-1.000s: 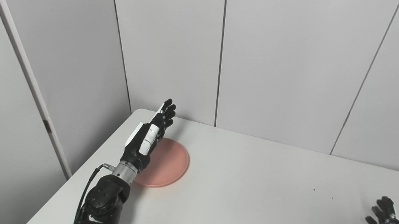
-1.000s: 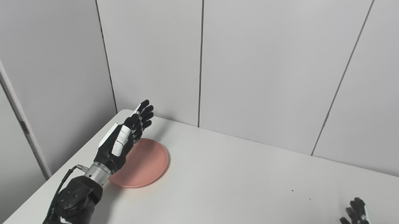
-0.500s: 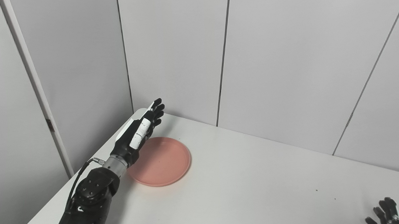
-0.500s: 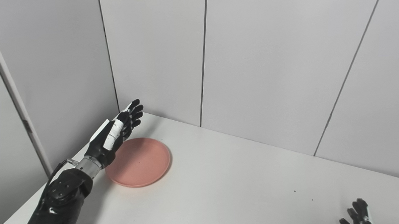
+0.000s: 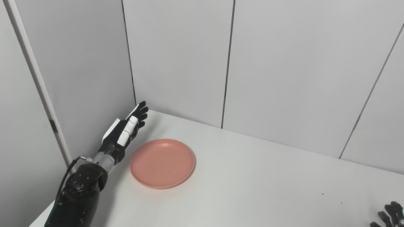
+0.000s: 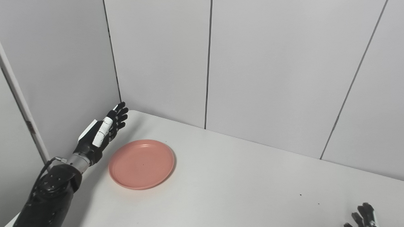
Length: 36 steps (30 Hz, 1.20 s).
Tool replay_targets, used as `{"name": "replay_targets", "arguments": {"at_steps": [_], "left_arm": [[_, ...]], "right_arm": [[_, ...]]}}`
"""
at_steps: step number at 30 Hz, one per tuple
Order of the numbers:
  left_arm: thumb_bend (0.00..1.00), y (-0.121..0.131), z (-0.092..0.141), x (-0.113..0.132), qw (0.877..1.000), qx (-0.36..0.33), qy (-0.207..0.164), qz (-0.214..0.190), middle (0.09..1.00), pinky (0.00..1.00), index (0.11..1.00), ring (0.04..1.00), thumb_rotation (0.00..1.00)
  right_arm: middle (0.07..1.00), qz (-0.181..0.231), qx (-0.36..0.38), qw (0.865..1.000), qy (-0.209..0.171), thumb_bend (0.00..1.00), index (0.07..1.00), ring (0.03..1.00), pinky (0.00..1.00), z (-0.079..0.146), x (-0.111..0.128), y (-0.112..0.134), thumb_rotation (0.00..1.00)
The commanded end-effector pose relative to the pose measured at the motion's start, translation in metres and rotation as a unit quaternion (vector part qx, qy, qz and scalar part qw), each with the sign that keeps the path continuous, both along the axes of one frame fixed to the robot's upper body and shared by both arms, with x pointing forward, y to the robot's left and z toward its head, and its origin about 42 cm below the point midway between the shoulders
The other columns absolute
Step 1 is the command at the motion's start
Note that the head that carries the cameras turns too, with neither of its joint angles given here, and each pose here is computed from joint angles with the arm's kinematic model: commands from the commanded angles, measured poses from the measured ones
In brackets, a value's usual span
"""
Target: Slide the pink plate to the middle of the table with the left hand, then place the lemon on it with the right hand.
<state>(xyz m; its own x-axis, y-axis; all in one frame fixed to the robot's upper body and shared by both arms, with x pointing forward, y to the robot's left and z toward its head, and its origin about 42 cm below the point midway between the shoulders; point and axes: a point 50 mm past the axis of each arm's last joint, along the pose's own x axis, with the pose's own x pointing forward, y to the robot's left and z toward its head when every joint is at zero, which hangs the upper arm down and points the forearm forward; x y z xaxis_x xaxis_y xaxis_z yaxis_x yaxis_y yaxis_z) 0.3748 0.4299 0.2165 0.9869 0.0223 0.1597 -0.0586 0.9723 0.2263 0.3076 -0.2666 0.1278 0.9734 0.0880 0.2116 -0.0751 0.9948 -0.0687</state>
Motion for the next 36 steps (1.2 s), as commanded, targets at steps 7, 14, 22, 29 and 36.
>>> {"name": "replay_targets", "arguments": {"at_steps": [7, 14, 22, 29, 36], "left_arm": [[0.82, 0.025, 0.030, 0.014, 0.997, 0.044, -0.060, 0.015, 0.994, 1.00, 1.000, 1.000, 1.00], [0.81, 0.036, 0.026, 0.024, 0.997, 0.053, -0.048, 0.024, 0.975, 1.00, 0.987, 0.982, 1.00], [0.87, 0.039, 0.012, 0.033, 0.998, 0.041, -0.027, 0.038, 0.971, 1.00, 0.973, 0.982, 1.00], [0.84, 0.033, -0.004, 0.033, 0.999, 0.032, -0.015, 0.033, 0.976, 1.00, 0.980, 0.987, 1.00], [0.76, 0.025, -0.018, 0.036, 0.999, 0.018, -0.009, 0.037, 0.973, 1.00, 0.982, 0.996, 1.00]], "right_arm": [[0.985, -0.007, -0.005, 1.000, 0.001, 0.79, 0.989, 0.965, 0.88, -0.005, -0.006, -0.009, 0.97], [0.973, -0.004, -0.006, 1.000, -0.003, 0.80, 0.978, 0.949, 0.86, -0.005, -0.006, -0.011, 0.97], [0.964, -0.004, -0.004, 1.000, -0.001, 0.79, 0.970, 0.942, 0.87, -0.004, -0.007, -0.014, 0.96], [0.949, -0.011, -0.009, 1.000, 0.002, 0.78, 0.955, 0.928, 0.86, -0.004, -0.008, -0.018, 0.96], [0.946, -0.012, -0.012, 1.000, 0.004, 0.80, 0.953, 0.928, 0.87, -0.003, -0.010, -0.022, 0.96]]}}
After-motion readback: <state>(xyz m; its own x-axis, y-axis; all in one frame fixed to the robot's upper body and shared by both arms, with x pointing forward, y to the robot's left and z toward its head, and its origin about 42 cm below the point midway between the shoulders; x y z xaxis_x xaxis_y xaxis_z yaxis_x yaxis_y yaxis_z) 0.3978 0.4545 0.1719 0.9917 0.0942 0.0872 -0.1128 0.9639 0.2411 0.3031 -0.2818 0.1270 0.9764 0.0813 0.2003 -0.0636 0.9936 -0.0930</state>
